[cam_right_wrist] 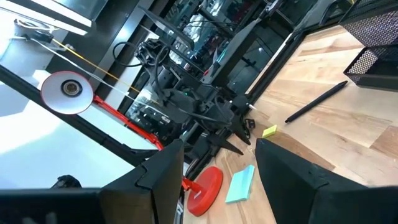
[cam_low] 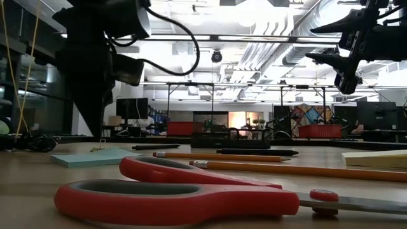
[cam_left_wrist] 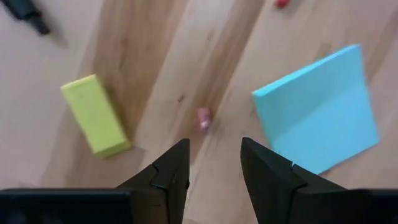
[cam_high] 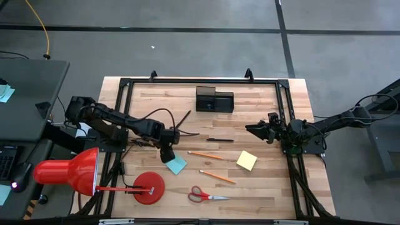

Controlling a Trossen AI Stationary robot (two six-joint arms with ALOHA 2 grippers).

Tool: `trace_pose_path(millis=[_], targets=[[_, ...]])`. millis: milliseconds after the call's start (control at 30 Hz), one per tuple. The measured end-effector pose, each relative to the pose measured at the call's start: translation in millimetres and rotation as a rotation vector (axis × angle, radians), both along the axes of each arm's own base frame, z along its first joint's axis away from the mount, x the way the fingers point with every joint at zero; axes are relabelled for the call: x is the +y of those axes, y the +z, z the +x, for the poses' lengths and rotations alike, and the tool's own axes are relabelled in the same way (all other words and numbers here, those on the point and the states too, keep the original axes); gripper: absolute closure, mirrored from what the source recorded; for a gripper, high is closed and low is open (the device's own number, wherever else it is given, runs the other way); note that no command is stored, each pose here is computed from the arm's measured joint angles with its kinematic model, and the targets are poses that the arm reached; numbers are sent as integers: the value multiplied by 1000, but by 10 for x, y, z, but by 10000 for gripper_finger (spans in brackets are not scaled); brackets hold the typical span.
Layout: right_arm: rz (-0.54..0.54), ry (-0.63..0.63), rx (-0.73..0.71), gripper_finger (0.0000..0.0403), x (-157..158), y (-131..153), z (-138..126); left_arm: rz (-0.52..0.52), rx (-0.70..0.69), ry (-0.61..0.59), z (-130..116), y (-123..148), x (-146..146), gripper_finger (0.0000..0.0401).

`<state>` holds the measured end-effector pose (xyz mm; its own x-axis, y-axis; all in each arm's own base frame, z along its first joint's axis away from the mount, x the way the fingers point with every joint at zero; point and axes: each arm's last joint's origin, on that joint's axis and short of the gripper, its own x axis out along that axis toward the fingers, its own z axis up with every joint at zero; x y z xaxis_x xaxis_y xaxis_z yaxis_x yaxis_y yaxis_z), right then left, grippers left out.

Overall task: Pick and place office supplies into organizer
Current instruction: Put the pink binder clip in the black desk organizer

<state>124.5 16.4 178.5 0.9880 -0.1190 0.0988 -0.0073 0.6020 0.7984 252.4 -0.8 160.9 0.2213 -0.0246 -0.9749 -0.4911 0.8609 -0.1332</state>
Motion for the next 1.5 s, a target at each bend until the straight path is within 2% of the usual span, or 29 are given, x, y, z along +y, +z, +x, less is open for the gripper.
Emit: trace_pose_path(millis=[567, 1333, 1500], targets=[[0, -9, 36, 210, -2, -36, 3, 39, -27, -23, 66, -52, 9, 267], [9, -7, 49, 210, -2, -50, 4, 21, 3, -36, 107, -165, 4, 268], [8, -7, 49, 210, -2, -50, 4, 17, 2, -52, 107, -165, 2, 292]])
